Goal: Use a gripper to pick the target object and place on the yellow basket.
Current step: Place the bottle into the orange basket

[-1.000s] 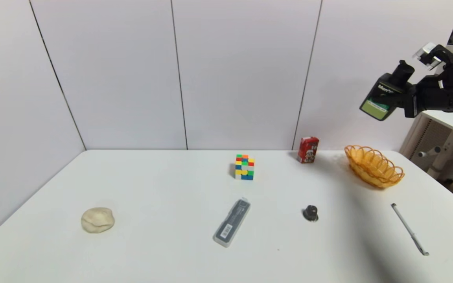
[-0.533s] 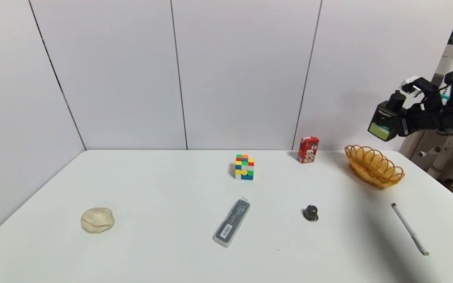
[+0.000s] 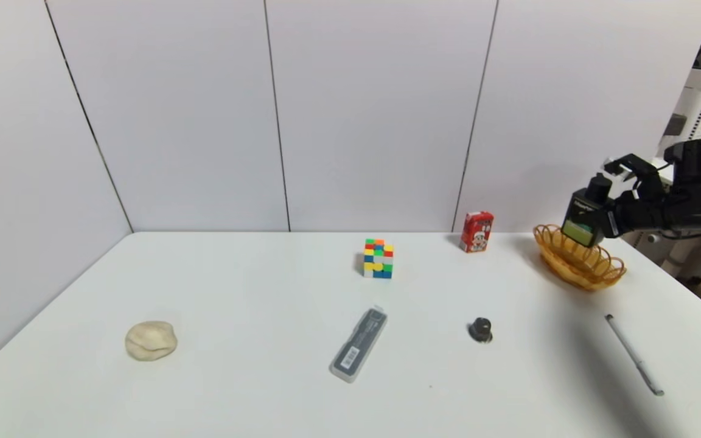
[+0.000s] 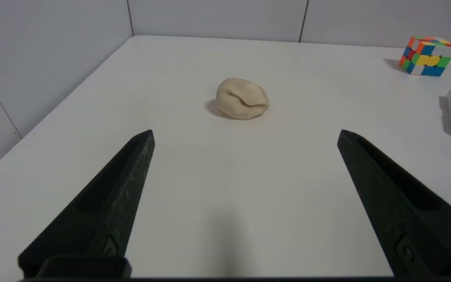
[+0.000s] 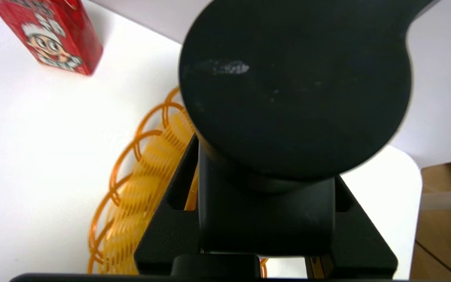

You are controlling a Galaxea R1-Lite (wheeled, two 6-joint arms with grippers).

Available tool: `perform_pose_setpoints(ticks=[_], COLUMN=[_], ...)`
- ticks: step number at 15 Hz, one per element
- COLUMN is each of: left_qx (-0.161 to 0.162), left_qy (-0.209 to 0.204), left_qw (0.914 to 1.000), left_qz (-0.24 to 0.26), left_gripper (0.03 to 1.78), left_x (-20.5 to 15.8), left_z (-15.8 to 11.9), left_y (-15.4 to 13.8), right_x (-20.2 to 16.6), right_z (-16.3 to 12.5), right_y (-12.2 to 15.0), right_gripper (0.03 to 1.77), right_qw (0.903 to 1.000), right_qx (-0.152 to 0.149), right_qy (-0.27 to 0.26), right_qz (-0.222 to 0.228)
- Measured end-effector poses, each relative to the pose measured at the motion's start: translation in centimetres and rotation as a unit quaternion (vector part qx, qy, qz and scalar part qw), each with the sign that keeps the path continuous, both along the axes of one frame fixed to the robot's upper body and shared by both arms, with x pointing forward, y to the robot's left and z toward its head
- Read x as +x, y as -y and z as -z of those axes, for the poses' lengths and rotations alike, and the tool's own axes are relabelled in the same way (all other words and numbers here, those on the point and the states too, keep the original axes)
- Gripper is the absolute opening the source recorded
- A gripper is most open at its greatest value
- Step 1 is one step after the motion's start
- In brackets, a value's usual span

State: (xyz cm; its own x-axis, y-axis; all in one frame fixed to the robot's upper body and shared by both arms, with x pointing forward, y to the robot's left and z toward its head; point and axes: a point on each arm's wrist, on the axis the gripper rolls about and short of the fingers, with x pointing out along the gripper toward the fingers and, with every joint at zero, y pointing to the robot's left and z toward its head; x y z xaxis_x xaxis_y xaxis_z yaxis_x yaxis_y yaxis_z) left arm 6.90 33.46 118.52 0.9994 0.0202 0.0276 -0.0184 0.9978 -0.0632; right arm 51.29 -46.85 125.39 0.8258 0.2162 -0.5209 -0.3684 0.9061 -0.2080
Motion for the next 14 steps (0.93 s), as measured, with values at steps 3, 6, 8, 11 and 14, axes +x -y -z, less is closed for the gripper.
perform_pose_setpoints(ticks=[3, 6, 8, 11, 14], left_qx=[0.0, 0.0, 0.0, 0.0, 0.0], left_qy=[0.0, 0.0, 0.0, 0.0, 0.0], left_qw=[1.0, 1.0, 1.0, 1.0, 1.0], left_qz=[0.0, 0.0, 0.0, 0.0, 0.0], left_gripper=[1.69, 1.69, 1.69, 1.69, 1.69], left_x=[0.0, 0.0, 0.0, 0.0, 0.0], left_z=[0.0, 0.0, 0.0, 0.0, 0.0], left_y=[0.0, 0.0, 0.0, 0.0, 0.0], right_x=[0.1, -0.1, -0.2, -0.4, -0.3], right_z=[0.9, 1.3, 1.6, 2.3, 2.8], right_y=[0.0, -0.1, -0.1, -0.2, -0.3], right_gripper=[0.63, 0.63, 0.63, 0.63, 0.93], right_qw=[0.9999, 0.9994, 0.9993, 0.9988, 0.9985], right_qx=[0.007, 0.015, 0.016, 0.018, 0.018], right_qy=[-0.014, -0.03, -0.035, -0.045, -0.052], right_qz=[0.002, 0.0, -0.001, -0.003, -0.006])
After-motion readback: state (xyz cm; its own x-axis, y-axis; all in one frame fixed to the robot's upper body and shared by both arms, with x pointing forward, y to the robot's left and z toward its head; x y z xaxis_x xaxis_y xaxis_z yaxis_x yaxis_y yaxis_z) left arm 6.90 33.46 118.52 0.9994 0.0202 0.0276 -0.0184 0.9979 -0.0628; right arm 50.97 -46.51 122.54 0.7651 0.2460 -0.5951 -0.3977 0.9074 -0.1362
